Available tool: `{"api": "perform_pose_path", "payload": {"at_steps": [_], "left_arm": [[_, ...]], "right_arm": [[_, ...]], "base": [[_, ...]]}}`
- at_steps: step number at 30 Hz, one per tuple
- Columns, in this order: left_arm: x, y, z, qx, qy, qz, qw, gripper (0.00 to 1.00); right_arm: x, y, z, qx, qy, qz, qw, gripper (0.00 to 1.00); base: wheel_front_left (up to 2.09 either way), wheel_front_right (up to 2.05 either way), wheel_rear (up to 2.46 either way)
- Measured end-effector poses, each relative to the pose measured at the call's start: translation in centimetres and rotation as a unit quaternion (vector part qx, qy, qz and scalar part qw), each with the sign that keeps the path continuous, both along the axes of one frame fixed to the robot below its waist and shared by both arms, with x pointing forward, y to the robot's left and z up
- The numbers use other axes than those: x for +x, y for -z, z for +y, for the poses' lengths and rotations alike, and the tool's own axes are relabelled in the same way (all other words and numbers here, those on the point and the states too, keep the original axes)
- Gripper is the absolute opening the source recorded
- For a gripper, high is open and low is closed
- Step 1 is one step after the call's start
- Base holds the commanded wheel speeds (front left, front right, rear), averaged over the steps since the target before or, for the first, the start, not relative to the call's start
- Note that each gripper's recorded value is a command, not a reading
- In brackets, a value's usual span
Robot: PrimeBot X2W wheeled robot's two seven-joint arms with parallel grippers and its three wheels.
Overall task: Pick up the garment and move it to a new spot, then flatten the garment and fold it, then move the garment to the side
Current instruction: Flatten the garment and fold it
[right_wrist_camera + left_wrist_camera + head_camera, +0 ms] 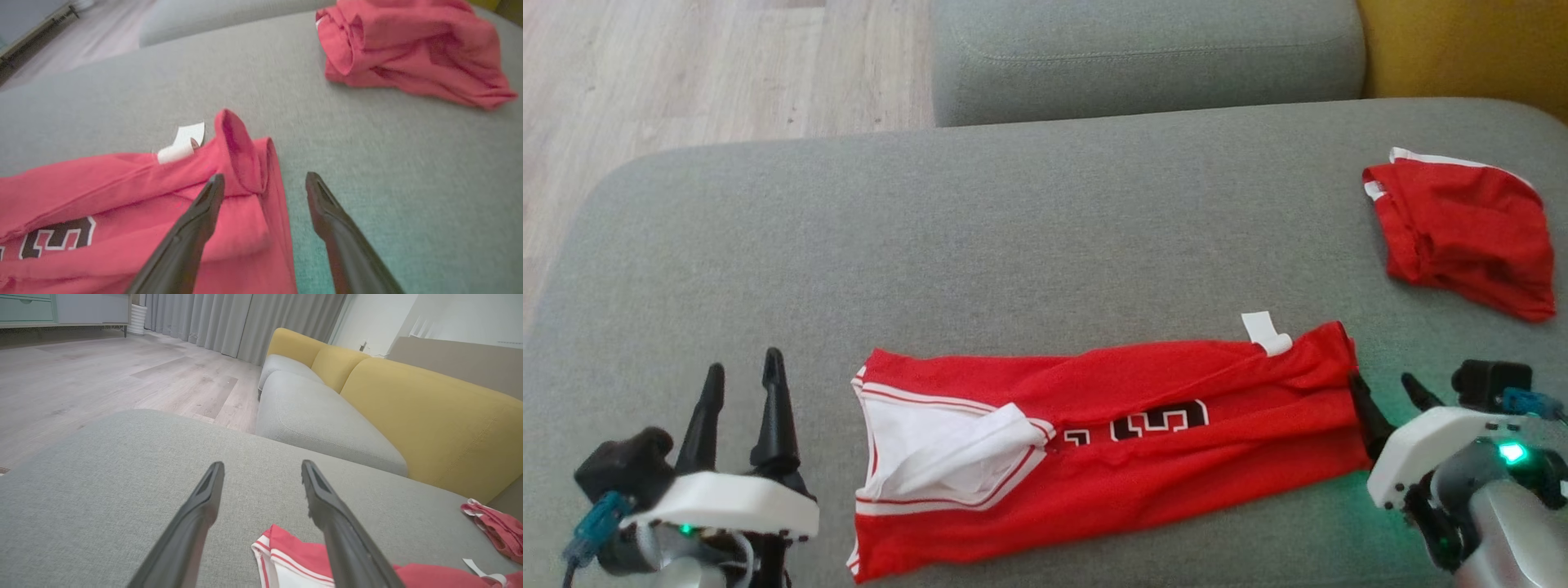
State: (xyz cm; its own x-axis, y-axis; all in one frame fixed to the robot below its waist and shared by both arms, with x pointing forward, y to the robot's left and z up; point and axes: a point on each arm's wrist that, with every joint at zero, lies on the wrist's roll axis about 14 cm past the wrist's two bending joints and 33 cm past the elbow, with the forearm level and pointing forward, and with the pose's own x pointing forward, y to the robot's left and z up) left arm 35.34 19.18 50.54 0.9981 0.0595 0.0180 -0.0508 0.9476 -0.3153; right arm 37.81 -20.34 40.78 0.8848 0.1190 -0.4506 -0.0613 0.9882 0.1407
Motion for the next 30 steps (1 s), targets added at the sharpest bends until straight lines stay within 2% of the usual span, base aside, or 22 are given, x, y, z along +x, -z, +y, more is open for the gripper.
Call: {"api": "perform_pose_path", "payload": {"at_steps": [4, 8, 11, 17, 18, 19, 20, 21, 30], "left_arm": [[-0.1, 0.8, 0.2, 0.004, -0.003, 0.010, 1.000, 1.00], [0.3, 0.7, 0.5, 0.005, -0.008, 0.008, 1.000, 1.00], [0.3, 1.1, 0.7, 0.008, -0.011, 0.014, 1.000, 1.00], [0.4, 1.7, 1.3, 0.012, -0.020, 0.023, 0.999, 1.00], [0.4, 1.8, 1.3, 0.012, -0.021, 0.025, 0.999, 1.00], [0.4, 1.9, 1.3, 0.011, -0.022, 0.026, 0.999, 1.00], [0.3, 1.9, 1.3, 0.011, -0.022, 0.026, 0.999, 1.00], [0.3, 1.9, 1.3, 0.010, -0.022, 0.026, 0.999, 1.00], [0.3, 1.5, 1.1, 0.009, -0.020, 0.020, 1.000, 1.00]], "right_arm": [[0.2, 2.2, -0.1, 0.005, 0.010, 0.066, 0.998, 1.00], [0.9, 3.0, 0.5, 0.014, 0.012, 0.092, 0.996, 1.00], [0.0, 4.9, 0.6, 0.023, 0.019, 0.144, 0.989, 1.00], [0.9, 5.7, 0.5, 0.040, 0.031, 0.194, 0.980, 1.00], [0.9, 5.8, 0.7, 0.042, 0.029, 0.203, 0.978, 0.85], [0.9, 5.8, 0.8, 0.045, 0.029, 0.207, 0.977, 0.52], [1.0, 5.8, 0.9, 0.047, 0.029, 0.207, 0.977, 0.28], [1.1, 5.7, 0.9, 0.049, 0.029, 0.206, 0.977, 0.00], [1.0, 4.8, 2.2, 0.079, 0.030, 0.174, 0.981, 0.00]], "base": [[0.00, 0.00, 0.00], [0.00, 0.00, 0.00], [0.00, 0.00, 0.00], [0.00, 0.00, 0.00], [0.00, 0.00, 0.00], [0.00, 0.00, 0.00], [0.00, 0.00, 0.00], [0.00, 0.00, 0.00], [0.00, 0.00, 0.00]]}}
